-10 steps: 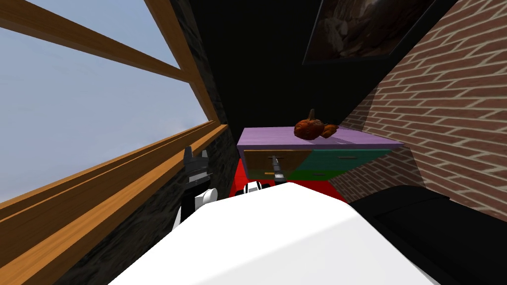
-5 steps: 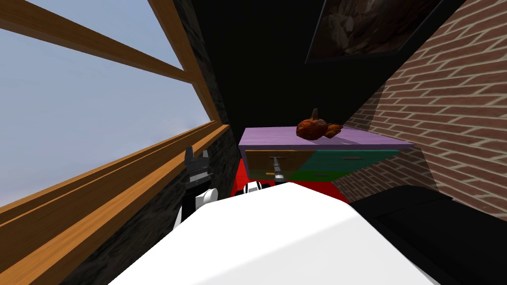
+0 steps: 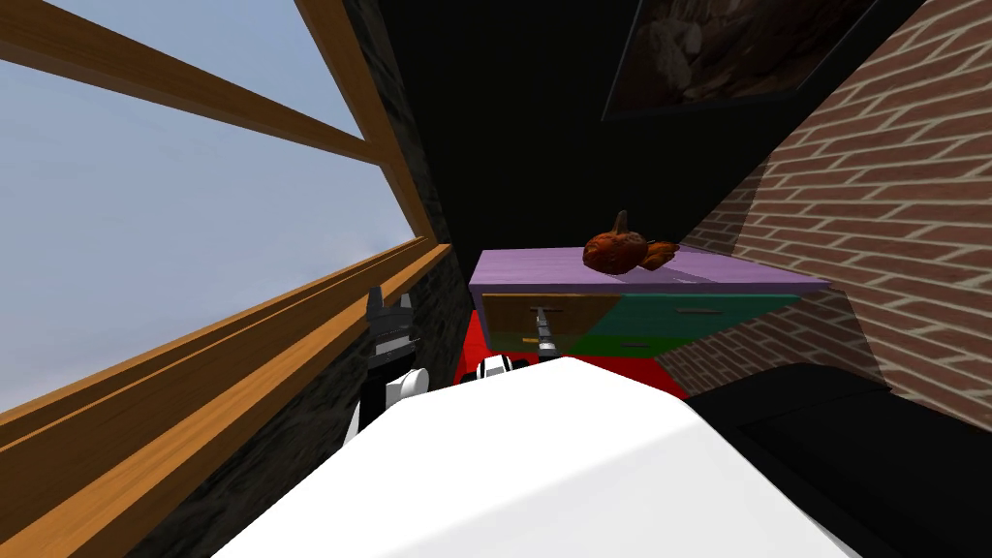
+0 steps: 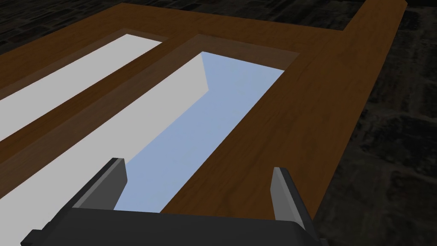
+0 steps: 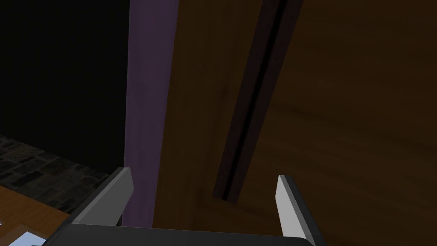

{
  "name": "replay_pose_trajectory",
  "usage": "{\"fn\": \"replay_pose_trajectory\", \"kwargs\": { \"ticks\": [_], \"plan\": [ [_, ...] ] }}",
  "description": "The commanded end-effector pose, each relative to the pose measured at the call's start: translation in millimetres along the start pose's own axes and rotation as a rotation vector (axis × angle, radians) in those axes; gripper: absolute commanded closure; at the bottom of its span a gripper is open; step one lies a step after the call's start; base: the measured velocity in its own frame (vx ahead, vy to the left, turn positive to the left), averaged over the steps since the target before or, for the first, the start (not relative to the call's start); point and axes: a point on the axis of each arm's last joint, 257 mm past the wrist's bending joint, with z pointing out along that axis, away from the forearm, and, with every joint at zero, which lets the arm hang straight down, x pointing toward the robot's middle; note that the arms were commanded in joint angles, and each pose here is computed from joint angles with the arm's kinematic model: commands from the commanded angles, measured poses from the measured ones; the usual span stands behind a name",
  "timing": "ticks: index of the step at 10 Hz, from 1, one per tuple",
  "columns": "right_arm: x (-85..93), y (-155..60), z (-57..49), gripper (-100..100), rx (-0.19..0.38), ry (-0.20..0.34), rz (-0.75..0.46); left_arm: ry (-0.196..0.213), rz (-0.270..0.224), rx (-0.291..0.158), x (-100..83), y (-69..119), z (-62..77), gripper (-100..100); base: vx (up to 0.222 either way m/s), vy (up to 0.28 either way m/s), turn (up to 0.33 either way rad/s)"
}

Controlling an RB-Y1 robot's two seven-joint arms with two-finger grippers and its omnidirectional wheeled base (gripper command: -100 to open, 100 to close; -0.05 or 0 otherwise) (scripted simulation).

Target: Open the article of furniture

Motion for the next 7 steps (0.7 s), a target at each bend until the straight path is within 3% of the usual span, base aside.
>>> {"fn": "replay_pose_trajectory", "kwargs": {
  "ticks": [1,7],
  "plan": [
    [4.9,19,-1.9,-100,-0.046,0.011,0.067,0.004,-0.006,-0.002,2.5,0.7,-0.1,0,0.004,0.038,0.046],
    [16.3,44,-5.1,-100,-0.108,0.035,0.177,0.034,-0.049,-0.013,21.0,5.2,-0.9,0,0.008,0.024,0.039]
  ]
}}
